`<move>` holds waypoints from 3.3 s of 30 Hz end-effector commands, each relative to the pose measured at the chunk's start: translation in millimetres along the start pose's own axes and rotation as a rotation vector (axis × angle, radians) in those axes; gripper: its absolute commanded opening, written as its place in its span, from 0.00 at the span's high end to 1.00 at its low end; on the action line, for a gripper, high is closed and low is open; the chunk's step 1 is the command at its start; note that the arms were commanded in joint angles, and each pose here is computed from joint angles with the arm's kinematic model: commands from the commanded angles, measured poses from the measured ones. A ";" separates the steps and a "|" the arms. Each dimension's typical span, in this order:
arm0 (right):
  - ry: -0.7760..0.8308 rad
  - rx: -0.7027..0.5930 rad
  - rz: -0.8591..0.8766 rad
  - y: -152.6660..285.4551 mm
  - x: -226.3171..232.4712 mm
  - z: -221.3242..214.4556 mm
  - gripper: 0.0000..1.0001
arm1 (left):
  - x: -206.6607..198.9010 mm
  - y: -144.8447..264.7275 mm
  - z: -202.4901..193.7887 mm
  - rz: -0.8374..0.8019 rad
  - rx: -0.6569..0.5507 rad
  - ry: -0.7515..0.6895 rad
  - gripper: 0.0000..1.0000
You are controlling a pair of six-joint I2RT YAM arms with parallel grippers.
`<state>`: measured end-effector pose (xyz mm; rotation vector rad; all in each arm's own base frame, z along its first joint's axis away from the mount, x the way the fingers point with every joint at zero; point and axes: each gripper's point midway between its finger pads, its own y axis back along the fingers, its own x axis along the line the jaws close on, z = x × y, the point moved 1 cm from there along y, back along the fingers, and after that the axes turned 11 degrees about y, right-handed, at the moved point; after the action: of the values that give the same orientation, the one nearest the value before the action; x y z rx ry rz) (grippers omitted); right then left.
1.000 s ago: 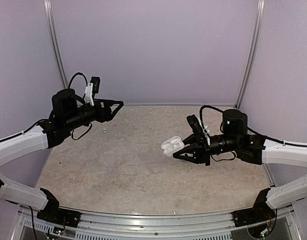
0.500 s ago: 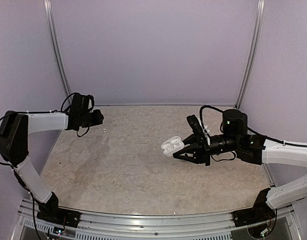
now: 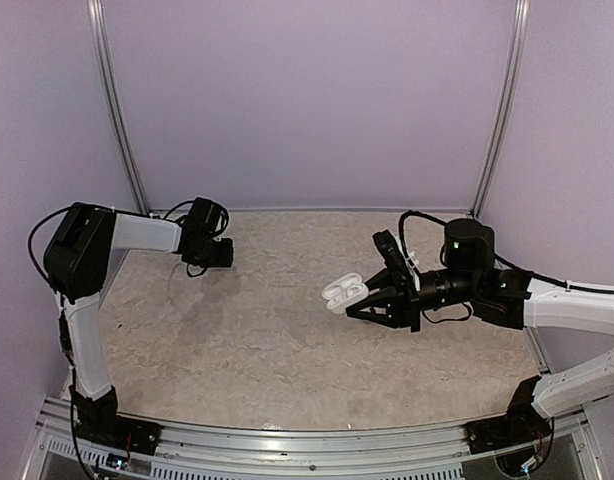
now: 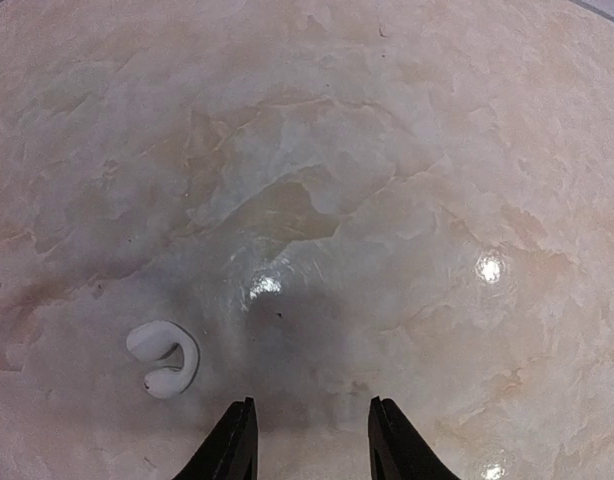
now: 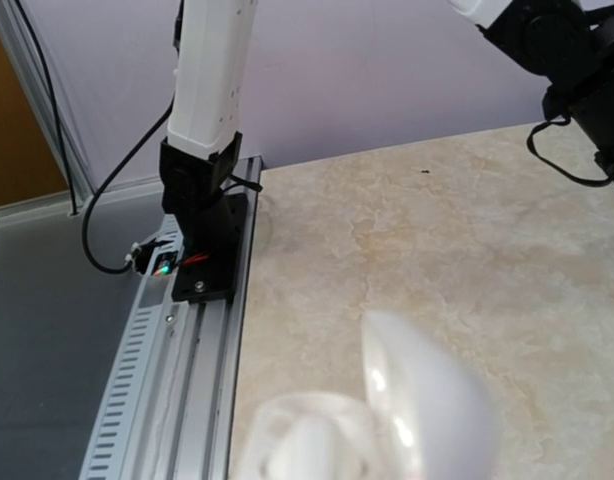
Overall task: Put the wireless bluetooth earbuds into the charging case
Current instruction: Pick up the left earbud from the corner of the board.
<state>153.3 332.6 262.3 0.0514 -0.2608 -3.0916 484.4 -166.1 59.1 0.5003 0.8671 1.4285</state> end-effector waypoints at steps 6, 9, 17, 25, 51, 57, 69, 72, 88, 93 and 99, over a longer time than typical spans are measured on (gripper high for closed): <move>-0.002 0.002 -0.013 1.9 -3.2 0.1 1.00 | 13.9 -2.8 1.4 0.045 -0.007 0.007 0.62; -0.003 0.003 -0.010 1.4 -3.3 -0.4 1.00 | 14.5 -3.5 3.3 0.046 -0.010 0.006 0.61; -0.004 0.008 -0.012 1.4 -3.3 -1.7 1.00 | 23.8 -10.2 5.8 0.052 -0.004 0.020 0.62; -0.009 0.012 -0.011 0.2 -4.6 -2.5 1.00 | 36.6 -15.4 6.9 0.065 0.002 0.034 0.62; -0.011 0.018 -0.006 -0.4 -4.1 -3.9 1.00 | 26.9 -0.8 26.8 0.060 -0.069 0.006 0.64; -0.012 0.019 -0.010 0.1 -4.7 -3.7 1.00 | 25.4 -5.4 27.4 0.059 -0.064 0.003 0.64; -0.015 0.025 -0.008 -1.0 -5.0 -5.0 1.00 | 31.7 -1.4 30.0 0.107 -0.082 -0.005 0.65; -0.016 0.026 -0.008 -1.3 -5.2 -5.2 1.00 | 32.8 1.4 32.7 0.120 -0.090 -0.004 0.65; -0.016 0.032 -0.012 -1.3 -5.6 -6.8 1.00 | 22.1 -10.7 31.4 0.064 -0.077 0.016 0.65; -0.015 0.035 -0.014 -1.2 -5.9 -7.3 1.00 | 26.4 -17.3 26.1 0.058 -0.058 0.026 0.65; -0.017 0.036 -0.015 -1.7 -6.5 -7.5 1.00 | 31.5 -21.7 19.7 0.075 -0.044 0.027 0.66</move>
<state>155.4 332.6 250.5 0.0081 -0.3200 -3.0916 506.4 -136.1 53.4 0.4951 0.8393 1.5151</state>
